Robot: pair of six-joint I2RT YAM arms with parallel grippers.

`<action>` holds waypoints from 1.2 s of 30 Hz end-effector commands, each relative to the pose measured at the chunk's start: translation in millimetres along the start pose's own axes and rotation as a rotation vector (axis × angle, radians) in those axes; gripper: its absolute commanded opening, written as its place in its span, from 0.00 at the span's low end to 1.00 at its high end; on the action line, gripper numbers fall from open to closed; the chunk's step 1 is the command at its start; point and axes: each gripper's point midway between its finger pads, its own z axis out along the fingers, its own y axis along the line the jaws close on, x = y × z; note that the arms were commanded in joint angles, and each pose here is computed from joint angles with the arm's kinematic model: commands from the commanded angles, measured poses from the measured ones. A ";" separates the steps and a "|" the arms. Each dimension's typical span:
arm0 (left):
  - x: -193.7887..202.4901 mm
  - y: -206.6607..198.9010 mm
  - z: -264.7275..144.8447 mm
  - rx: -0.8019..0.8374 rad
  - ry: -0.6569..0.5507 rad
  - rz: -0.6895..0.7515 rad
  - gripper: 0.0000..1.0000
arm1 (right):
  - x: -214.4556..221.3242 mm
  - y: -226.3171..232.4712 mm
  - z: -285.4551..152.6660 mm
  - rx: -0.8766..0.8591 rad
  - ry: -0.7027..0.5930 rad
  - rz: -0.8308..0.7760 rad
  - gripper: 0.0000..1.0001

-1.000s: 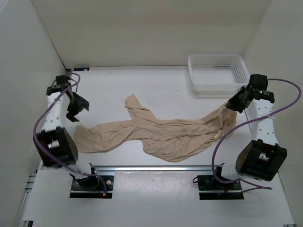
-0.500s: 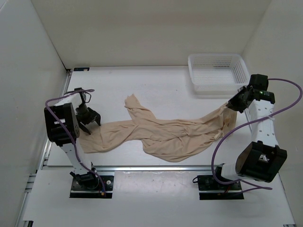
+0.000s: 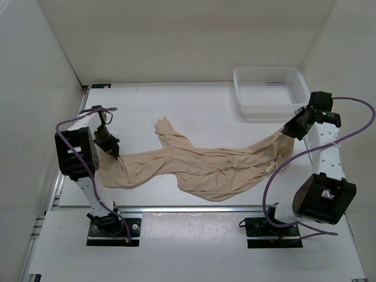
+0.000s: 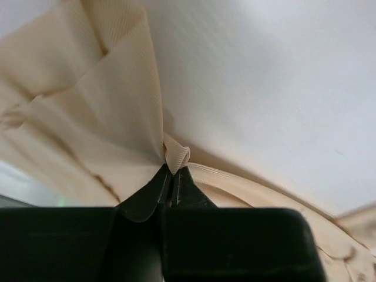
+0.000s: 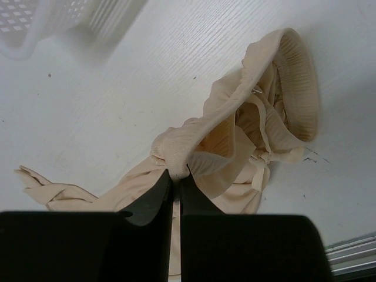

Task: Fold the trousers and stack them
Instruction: Flatten the trousers out

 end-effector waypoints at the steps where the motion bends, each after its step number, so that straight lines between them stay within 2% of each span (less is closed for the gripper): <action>1: -32.3 -10.7 -87.3 0.102 -0.234 -0.014 0.10 | -23.0 7.0 -20.3 0.001 -0.079 -0.022 0.00; 3: -47.5 -16.4 -147.7 0.182 -0.371 -0.026 0.10 | -27.7 10.9 -26.3 -0.007 -0.092 -0.023 0.00; 7: -51.3 -17.6 -236.4 0.321 -0.545 -0.048 0.10 | -46.1 25.5 -58.3 -0.042 -0.162 -0.029 0.00; 12: -46.5 0.9 -323.4 0.479 -0.714 -0.092 0.10 | -60.9 36.5 -102.2 -0.075 -0.249 -0.043 0.00; 20: 3.7 60.4 -444.4 0.661 -1.028 -0.184 0.10 | -64.2 27.4 -204.5 -0.082 -0.469 -0.097 0.00; 24: 35.5 90.4 -477.7 0.732 -1.142 -0.263 0.10 | -51.7 22.0 -266.3 -0.127 -0.586 -0.102 0.00; 27: 62.6 110.8 -488.8 0.759 -1.198 -0.283 0.10 | -43.4 11.0 -292.3 -0.124 -0.658 -0.089 0.00; 33: 82.2 139.3 -507.6 0.744 -1.303 -0.304 0.10 | -40.4 -10.5 -299.7 -0.049 -0.708 -0.040 0.00; 35: 67.6 123.7 -502.4 0.714 -1.286 -0.262 0.10 | -42.1 -13.5 -283.4 -0.016 -0.675 -0.040 0.00; 36: 60.7 105.4 -492.0 0.700 -1.247 -0.175 0.10 | -47.9 -13.2 -272.5 0.005 -0.660 -0.030 0.00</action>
